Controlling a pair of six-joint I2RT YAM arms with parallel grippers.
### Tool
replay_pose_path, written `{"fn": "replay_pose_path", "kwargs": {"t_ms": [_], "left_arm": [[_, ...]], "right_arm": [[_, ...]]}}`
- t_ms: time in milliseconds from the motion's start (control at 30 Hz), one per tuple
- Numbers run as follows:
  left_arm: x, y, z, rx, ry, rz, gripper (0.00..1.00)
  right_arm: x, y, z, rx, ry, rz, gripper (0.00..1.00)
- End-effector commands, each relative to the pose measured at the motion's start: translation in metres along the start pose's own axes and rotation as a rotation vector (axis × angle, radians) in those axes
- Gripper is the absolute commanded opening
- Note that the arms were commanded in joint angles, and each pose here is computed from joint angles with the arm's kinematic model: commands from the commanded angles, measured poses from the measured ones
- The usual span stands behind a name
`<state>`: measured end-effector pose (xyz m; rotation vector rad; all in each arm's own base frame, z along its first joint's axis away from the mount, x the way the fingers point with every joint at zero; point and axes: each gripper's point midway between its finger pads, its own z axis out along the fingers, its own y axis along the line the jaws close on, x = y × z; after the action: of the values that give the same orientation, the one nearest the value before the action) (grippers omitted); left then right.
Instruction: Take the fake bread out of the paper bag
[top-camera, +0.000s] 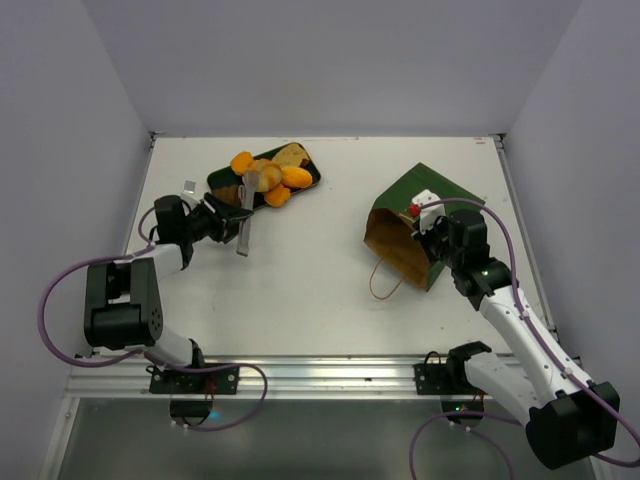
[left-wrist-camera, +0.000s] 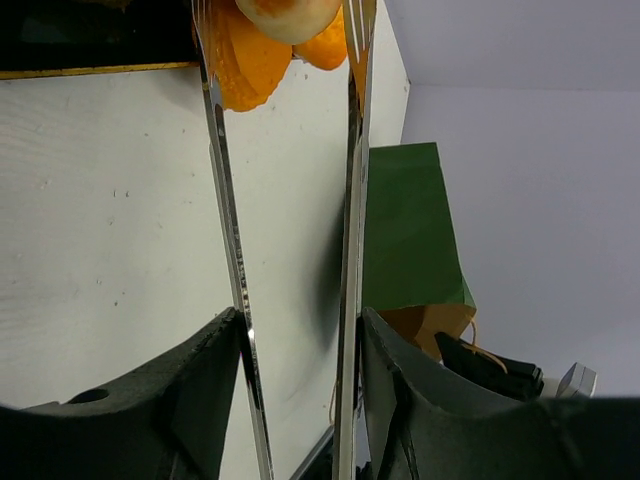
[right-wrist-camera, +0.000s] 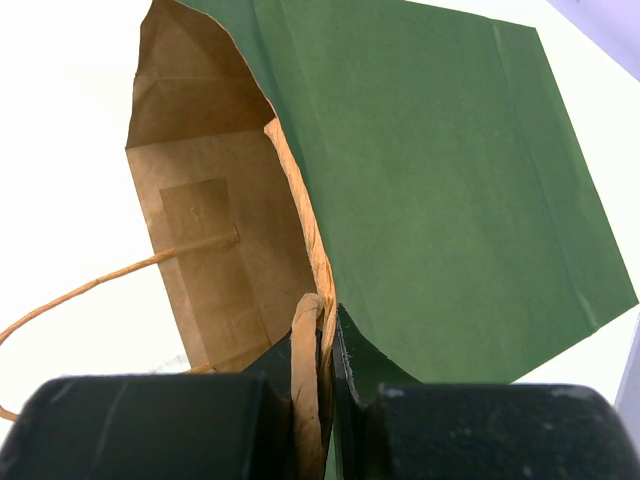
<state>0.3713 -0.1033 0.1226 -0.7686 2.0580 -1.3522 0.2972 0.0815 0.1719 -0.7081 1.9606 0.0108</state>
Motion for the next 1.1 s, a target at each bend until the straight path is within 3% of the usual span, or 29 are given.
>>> {"fn": "replay_pose_path", "kwargs": {"t_ms": [0, 1067], "left_arm": [[-0.008, -0.021, -0.008, 0.034, -0.014, 0.081, 0.52], [0.021, -0.003, -0.033, -0.072, 0.023, 0.127, 0.53]], "right_arm": [[-0.01, -0.005, -0.001, 0.02, -0.043, 0.008, 0.0], [-0.013, -0.005, -0.003, 0.017, -0.054, 0.008, 0.0]]}}
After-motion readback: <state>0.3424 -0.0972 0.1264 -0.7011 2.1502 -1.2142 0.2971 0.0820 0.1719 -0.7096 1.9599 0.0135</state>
